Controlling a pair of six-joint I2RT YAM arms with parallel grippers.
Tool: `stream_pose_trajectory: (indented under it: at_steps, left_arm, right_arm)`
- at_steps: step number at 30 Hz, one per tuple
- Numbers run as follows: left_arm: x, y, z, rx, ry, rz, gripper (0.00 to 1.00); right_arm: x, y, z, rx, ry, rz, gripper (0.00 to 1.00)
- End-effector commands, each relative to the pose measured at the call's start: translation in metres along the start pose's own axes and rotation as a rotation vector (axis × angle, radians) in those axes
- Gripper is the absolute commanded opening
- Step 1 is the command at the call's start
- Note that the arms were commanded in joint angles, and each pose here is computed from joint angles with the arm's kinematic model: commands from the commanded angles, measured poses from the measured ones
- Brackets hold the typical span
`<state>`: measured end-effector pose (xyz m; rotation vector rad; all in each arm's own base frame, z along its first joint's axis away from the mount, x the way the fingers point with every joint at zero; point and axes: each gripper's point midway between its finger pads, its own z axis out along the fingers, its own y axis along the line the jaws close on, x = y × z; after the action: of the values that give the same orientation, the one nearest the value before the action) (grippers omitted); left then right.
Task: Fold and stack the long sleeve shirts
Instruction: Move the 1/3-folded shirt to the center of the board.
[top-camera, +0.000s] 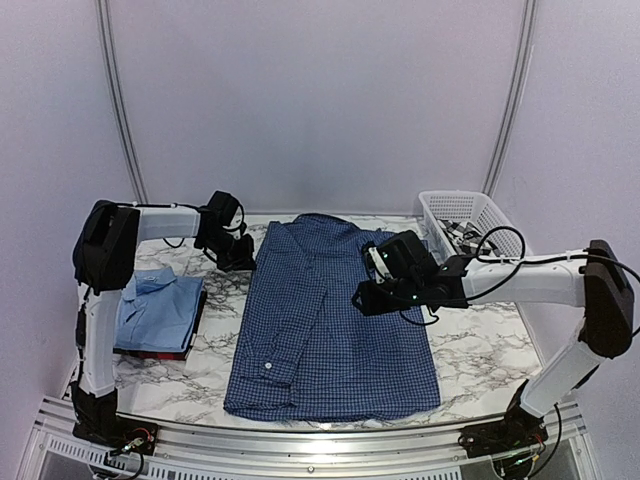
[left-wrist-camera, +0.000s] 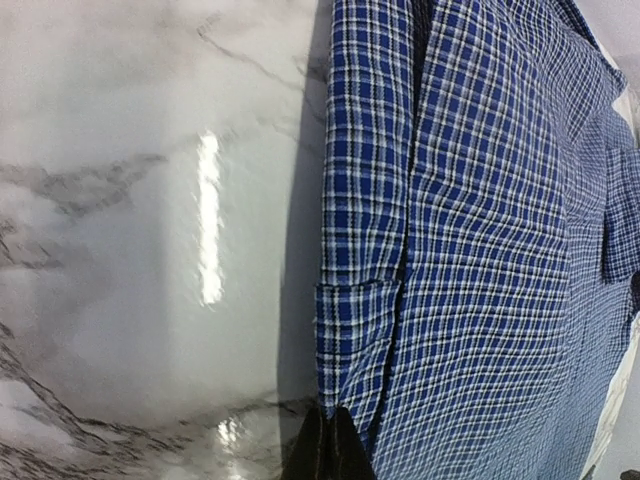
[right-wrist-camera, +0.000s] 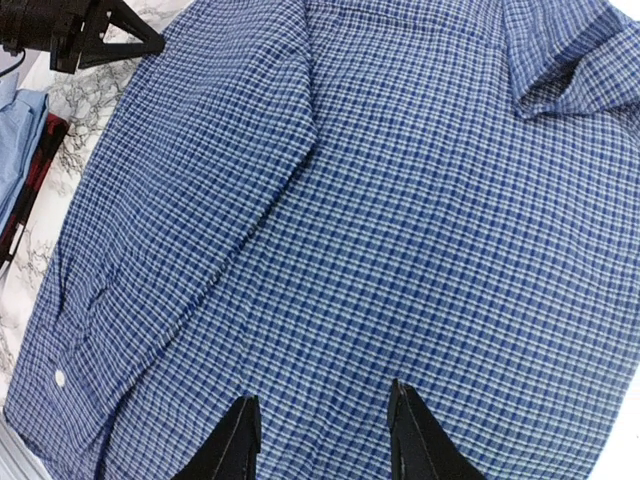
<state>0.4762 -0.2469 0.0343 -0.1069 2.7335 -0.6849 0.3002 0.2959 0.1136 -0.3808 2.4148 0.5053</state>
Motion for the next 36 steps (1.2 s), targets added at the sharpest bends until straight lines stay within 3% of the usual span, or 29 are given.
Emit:
stream_pose_trajectory:
  at_steps: [1, 5, 8, 10, 14, 18, 24, 30, 36]
  left_arm:
    - [-0.019, 0.022, -0.003, -0.040, 0.024, 0.035, 0.00]
    - [-0.030, 0.030, 0.002, -0.061, 0.036, 0.038, 0.00]
    - [-0.040, 0.028, -0.005, -0.078, 0.008, 0.040, 0.12]
    - [-0.050, 0.024, -0.017, -0.091, -0.031, 0.044, 0.28]
    - [-0.071, 0.007, -0.054, -0.099, -0.129, 0.067, 0.43]
    - [-0.071, -0.019, -0.088, -0.089, -0.189, 0.115, 0.47]
    - [-0.023, -0.066, -0.105, -0.040, -0.157, 0.200, 0.47]
    - [0.057, -0.110, -0.088, -0.012, -0.063, 0.283, 0.47]
    - [0.131, -0.138, -0.069, 0.073, 0.022, 0.279, 0.44]
  right_arm:
    - [-0.010, -0.012, -0.008, 0.043, -0.032, 0.005, 0.40]
    - [-0.020, -0.023, -0.010, 0.064, -0.056, 0.027, 0.40]
    - [-0.033, -0.039, -0.016, 0.087, -0.087, 0.052, 0.40]
    - [-0.045, -0.052, -0.021, 0.103, -0.118, 0.073, 0.40]
    - [-0.065, -0.078, -0.025, 0.138, -0.161, 0.111, 0.41]
    - [-0.076, -0.105, -0.028, 0.180, -0.187, 0.152, 0.41]
    - [-0.063, -0.120, -0.031, 0.193, -0.170, 0.181, 0.43]
    - [-0.037, -0.116, -0.031, 0.145, -0.126, 0.207, 0.44]
    - [-0.003, -0.096, -0.036, 0.099, -0.067, 0.183, 0.45]
